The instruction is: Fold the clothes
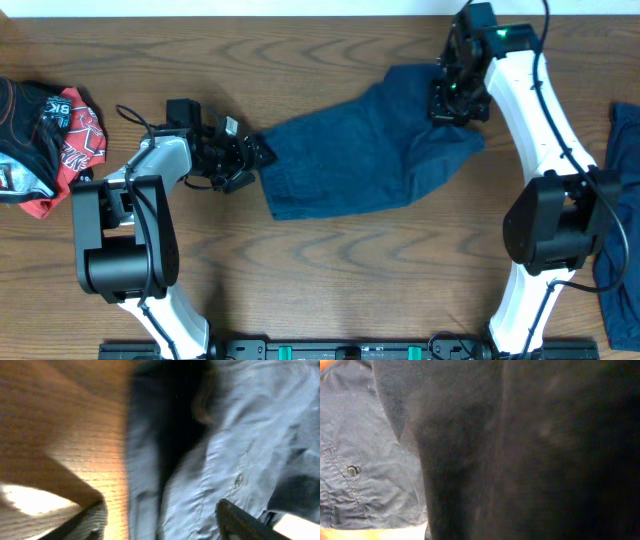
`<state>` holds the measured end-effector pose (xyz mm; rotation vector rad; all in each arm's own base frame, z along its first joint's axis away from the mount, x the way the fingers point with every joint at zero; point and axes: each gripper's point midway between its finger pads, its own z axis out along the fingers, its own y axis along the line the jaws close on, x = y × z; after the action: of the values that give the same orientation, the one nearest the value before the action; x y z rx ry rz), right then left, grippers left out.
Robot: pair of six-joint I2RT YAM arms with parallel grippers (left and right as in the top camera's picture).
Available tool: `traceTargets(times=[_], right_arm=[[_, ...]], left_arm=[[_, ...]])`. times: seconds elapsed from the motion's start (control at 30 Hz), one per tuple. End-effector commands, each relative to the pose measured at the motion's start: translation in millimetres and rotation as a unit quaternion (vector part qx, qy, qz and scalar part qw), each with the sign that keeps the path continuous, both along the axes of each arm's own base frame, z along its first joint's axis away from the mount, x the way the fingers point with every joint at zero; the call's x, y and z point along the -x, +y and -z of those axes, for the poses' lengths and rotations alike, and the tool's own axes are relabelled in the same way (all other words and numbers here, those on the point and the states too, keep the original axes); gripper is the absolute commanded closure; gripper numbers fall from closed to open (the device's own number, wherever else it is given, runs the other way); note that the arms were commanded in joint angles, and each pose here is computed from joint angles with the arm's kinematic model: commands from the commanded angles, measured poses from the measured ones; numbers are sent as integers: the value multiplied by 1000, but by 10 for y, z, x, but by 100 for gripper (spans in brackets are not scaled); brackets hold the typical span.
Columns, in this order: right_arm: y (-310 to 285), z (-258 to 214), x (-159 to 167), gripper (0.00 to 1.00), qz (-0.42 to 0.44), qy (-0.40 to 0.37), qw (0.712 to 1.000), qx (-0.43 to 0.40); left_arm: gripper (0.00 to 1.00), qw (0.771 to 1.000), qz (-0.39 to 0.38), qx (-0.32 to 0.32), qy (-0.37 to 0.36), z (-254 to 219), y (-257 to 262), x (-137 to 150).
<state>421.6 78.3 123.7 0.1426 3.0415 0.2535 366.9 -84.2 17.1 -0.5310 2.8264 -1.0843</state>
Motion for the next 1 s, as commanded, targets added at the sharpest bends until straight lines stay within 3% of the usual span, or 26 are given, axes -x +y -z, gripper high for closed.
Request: traceTargets(times=[0.0, 0.03, 0.43, 0.67, 0.97], right_arm=[[-179, -299, -54, 99, 9, -43, 999, 15], [-186, -322, -51, 99, 6, -46, 999, 15], [178, -390, 141, 99, -53, -37, 998, 16], [674, -390, 292, 99, -113, -37, 993, 14], [1144, -387, 537, 99, -165, -28, 986, 7]], left_arm=[[45, 997, -6, -66, 34, 278, 166, 120], [52, 996, -9, -79, 39, 303, 204, 132], [52, 989, 10, -136, 54, 403, 114, 220], [68, 985, 22, -159, 58, 437, -6, 260], [70, 985, 26, -162, 59, 450, -31, 274]])
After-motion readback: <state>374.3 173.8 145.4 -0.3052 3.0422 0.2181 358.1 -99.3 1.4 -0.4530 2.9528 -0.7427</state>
